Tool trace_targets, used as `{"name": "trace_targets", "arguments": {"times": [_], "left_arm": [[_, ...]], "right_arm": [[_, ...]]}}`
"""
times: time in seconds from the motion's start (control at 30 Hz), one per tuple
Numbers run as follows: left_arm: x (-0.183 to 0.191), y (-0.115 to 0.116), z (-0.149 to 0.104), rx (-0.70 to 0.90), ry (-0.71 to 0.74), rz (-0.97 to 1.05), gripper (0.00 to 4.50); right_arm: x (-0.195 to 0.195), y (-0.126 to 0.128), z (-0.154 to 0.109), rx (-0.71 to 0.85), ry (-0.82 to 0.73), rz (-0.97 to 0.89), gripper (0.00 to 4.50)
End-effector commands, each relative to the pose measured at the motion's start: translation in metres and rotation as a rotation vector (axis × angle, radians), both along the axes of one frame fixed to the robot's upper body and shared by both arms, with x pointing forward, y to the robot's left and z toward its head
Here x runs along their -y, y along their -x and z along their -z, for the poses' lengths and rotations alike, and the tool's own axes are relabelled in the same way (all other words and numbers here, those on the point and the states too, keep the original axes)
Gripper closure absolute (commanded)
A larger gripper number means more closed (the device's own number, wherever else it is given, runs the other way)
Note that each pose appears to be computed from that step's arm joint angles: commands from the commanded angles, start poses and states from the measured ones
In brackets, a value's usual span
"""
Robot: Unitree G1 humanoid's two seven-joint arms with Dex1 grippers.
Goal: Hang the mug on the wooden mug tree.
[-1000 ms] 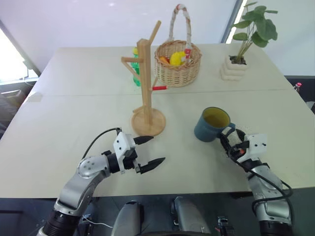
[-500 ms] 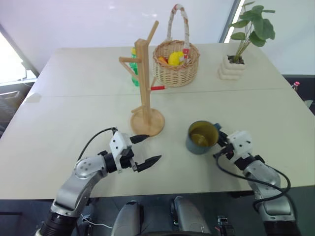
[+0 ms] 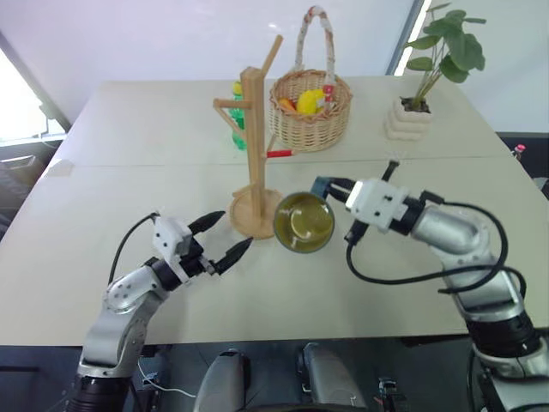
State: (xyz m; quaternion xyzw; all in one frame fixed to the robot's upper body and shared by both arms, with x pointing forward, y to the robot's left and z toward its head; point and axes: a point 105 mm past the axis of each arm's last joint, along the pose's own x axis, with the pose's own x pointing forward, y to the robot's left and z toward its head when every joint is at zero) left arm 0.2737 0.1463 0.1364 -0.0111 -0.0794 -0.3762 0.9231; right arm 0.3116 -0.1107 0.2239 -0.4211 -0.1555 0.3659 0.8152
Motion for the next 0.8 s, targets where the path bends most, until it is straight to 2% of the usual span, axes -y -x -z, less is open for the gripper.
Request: {"name": "trace_targets", "arguments": {"times": [0.03, 0.23, 0.8], "left_arm": [[-0.01, 0.002, -0.02, 0.06, 0.02, 0.006, 0.0], [-0.014, 0.003, -0.026, 0.068, 0.019, 0.025, 0.0], [-0.008, 0.004, -0.046, 0.109, 0.036, 0.055, 0.0]], "right_arm": [[-0.008, -0.001, -0.029, 0.062, -0.009, -0.011, 4.48], [-0.017, -0.011, -0.041, 0.084, 0.002, -0.007, 4.48], [-0.041, -0.03, -0.038, 0.073, 0.064, -0.023, 4.48]]}}
